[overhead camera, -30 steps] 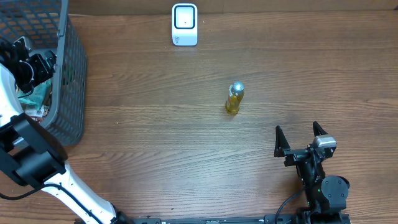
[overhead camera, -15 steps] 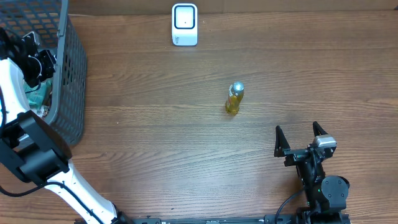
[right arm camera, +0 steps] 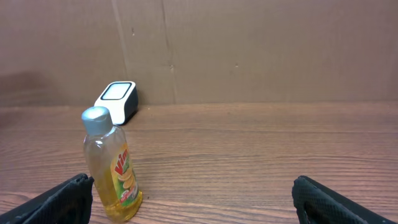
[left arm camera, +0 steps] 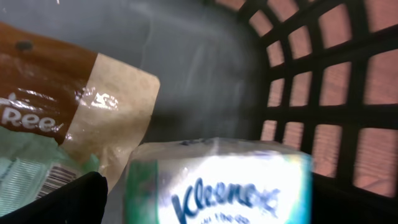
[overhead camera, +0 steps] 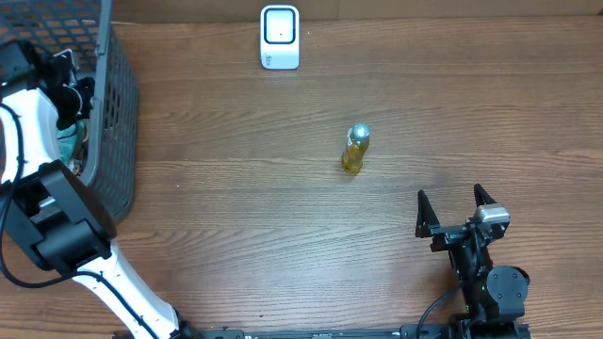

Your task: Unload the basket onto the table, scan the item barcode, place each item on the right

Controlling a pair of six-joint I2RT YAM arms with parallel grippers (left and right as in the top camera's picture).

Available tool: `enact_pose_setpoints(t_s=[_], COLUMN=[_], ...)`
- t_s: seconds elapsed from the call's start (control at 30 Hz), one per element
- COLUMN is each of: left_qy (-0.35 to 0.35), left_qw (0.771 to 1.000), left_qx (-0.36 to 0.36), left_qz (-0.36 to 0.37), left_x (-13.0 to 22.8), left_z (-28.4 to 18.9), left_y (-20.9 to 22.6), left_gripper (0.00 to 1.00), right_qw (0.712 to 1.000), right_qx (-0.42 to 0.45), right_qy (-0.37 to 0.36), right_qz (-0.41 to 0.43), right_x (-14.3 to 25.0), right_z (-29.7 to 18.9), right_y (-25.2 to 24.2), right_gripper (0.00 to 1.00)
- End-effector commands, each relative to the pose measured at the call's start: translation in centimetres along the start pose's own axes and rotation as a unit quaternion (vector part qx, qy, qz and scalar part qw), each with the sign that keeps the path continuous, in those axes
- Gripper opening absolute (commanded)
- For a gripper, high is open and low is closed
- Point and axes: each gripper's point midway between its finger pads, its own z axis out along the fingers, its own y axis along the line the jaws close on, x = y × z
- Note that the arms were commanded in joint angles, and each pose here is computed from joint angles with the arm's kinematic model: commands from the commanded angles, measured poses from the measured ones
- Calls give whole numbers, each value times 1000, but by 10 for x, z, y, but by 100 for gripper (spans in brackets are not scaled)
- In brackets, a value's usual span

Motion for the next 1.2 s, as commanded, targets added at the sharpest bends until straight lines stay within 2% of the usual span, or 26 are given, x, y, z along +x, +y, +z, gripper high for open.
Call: enact_pose_setpoints(t_s=[0.0,0.2,0.47,0.63,0.8,0.97,1.07,1.17], left_qy=[17,23,25,-5,-79,-189,-248,-283], left_qw=[1000,1000,1000,999,993,975,962,953], left_qx=[-8,-10,-10,-30,-87,-114,-107,-92], left_qz=[14,10,9,13,6,-21,-41,-61], left_x=[10,13,13,-8,-49,-87,-96,-91], left_z=[9,8,7,-16,-79,-174,-229,-272], left_y=[-11,-8,-8,-8,-4,-18,-32,-50], left_gripper=[97,82,49,47,47,46,45,42], right_qw=[1000,1000,1000,1000,1000,1000,1000,1000], right_qx=[6,6,6,6,6,6,6,6], right_qy=[-2,-2,-2,-2,-2,-2,-2,-2], right_qz=[-2,-2,-2,-2,-2,-2,-2,-2], right_x=[1,1,1,1,1,1,1,1], right_z=[0,0,0,0,0,0,0,0], right_y=[-2,-2,-2,-2,-2,-2,-2,-2], right_gripper=[100,100,100,100,100,100,100,100])
